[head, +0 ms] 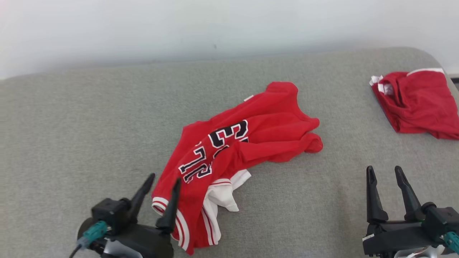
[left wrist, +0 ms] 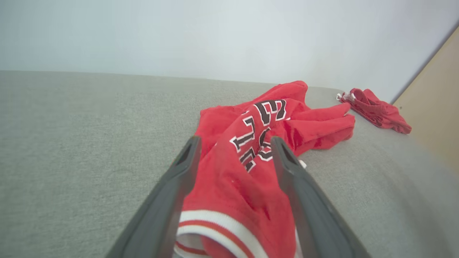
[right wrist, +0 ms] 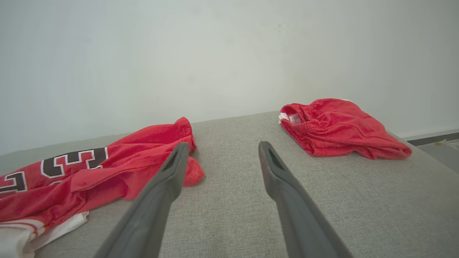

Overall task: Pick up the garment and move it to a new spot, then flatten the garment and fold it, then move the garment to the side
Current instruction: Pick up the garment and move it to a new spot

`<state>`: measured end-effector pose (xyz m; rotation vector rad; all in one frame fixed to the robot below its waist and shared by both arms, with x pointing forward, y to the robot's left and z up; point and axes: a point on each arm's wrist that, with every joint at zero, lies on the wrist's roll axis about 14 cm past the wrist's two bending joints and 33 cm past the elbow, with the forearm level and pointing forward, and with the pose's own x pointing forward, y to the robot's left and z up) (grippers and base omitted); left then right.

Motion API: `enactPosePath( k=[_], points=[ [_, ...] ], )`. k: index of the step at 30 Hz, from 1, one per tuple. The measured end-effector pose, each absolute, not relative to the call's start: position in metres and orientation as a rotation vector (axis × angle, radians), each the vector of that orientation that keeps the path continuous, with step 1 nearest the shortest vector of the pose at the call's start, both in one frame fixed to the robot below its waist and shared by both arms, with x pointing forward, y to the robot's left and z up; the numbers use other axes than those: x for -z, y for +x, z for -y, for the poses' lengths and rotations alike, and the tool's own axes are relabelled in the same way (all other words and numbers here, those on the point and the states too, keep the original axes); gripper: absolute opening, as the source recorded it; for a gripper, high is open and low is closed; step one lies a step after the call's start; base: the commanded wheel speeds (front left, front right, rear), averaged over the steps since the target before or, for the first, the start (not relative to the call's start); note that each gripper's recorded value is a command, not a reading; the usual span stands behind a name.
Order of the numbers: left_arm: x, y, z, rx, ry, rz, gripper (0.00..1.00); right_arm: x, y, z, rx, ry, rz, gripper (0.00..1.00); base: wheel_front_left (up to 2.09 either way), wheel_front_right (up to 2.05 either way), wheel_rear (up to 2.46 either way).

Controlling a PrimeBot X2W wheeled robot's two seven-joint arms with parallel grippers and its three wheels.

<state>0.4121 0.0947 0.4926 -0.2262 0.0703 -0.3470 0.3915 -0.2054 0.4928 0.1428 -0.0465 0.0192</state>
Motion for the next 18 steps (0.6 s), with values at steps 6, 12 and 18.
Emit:
enactPosePath(
  k=[6, 12, 18],
  points=[
    [-0.521, 0.412, -0.131, 0.239, -0.213, 0.053, 1.00, -0.501, 0.390, 0.196, -0.052, 0.141, 0.068, 1.00, 0.00, 0.00, 0.00],
    [-0.535, 0.395, -0.179, 0.089, -0.177, 0.126, 1.00, -0.511, 0.387, 0.186, -0.083, 0.140, 0.093, 1.00, 0.00, 0.00, 0.00],
    [-0.535, 0.371, -0.213, -0.030, -0.153, 0.141, 1.00, -0.516, 0.383, 0.176, -0.113, 0.142, 0.105, 1.00, 0.00, 0.00, 0.00]
  ],
)
